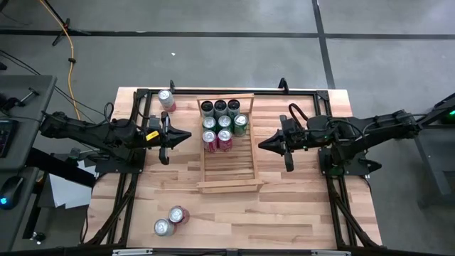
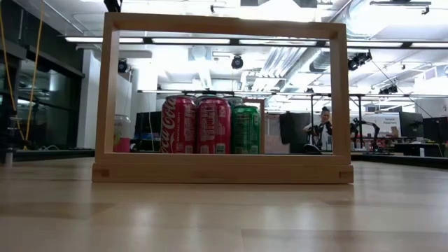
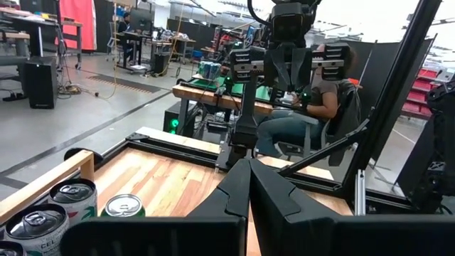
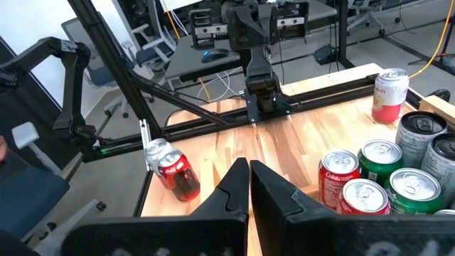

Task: Place canned beverage on shelf
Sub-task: Put the red can on the shelf aligned with the other red cans

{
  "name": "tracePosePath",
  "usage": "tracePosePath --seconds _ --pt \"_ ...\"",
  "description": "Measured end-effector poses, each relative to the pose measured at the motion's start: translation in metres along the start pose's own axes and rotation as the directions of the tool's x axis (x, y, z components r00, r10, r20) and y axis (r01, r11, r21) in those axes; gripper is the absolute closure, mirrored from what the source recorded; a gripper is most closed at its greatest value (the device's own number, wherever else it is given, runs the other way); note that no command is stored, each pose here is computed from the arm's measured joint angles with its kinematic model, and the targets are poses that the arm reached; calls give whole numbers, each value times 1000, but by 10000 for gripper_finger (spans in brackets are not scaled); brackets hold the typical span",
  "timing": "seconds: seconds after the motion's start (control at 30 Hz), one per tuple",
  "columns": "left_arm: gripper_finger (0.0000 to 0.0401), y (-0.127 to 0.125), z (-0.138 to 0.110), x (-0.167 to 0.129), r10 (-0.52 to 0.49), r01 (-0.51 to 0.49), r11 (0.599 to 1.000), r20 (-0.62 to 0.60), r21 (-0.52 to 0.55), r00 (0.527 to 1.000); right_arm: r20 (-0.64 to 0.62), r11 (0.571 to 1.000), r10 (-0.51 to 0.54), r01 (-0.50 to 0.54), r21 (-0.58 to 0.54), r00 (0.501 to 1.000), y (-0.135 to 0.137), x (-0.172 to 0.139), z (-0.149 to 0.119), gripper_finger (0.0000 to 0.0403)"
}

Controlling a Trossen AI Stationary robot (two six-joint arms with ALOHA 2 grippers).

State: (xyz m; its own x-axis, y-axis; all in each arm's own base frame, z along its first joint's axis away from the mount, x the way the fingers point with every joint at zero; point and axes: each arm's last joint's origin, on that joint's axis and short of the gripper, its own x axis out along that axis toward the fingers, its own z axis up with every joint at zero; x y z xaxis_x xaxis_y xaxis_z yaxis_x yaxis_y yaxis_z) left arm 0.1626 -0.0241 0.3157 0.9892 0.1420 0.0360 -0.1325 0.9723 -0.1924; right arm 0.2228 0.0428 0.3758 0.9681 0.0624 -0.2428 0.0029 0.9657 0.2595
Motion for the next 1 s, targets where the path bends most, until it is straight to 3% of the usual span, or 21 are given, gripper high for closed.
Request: tracePosePath --seconds 0.47,0.67,0.87,1.0 --pt "401 0 0 0 2 -2 1000 0 -5 1000 -27 1000 -9 9 0 1000 -1 -5 -2 402" --pt "401 0 0 0 2 -2 1000 0 -9 1000 -73 1000 -11 11 -6 997 -4 -34 -4 403" --pt "401 0 0 0 2 -2 1000 1 -9 1000 -28 999 -40 40 -5 999 -5 -73 -4 403" --pt "401 0 0 0 2 -2 1000 1 -10 1000 29 999 -37 38 -7 999 -10 -77 -27 403"
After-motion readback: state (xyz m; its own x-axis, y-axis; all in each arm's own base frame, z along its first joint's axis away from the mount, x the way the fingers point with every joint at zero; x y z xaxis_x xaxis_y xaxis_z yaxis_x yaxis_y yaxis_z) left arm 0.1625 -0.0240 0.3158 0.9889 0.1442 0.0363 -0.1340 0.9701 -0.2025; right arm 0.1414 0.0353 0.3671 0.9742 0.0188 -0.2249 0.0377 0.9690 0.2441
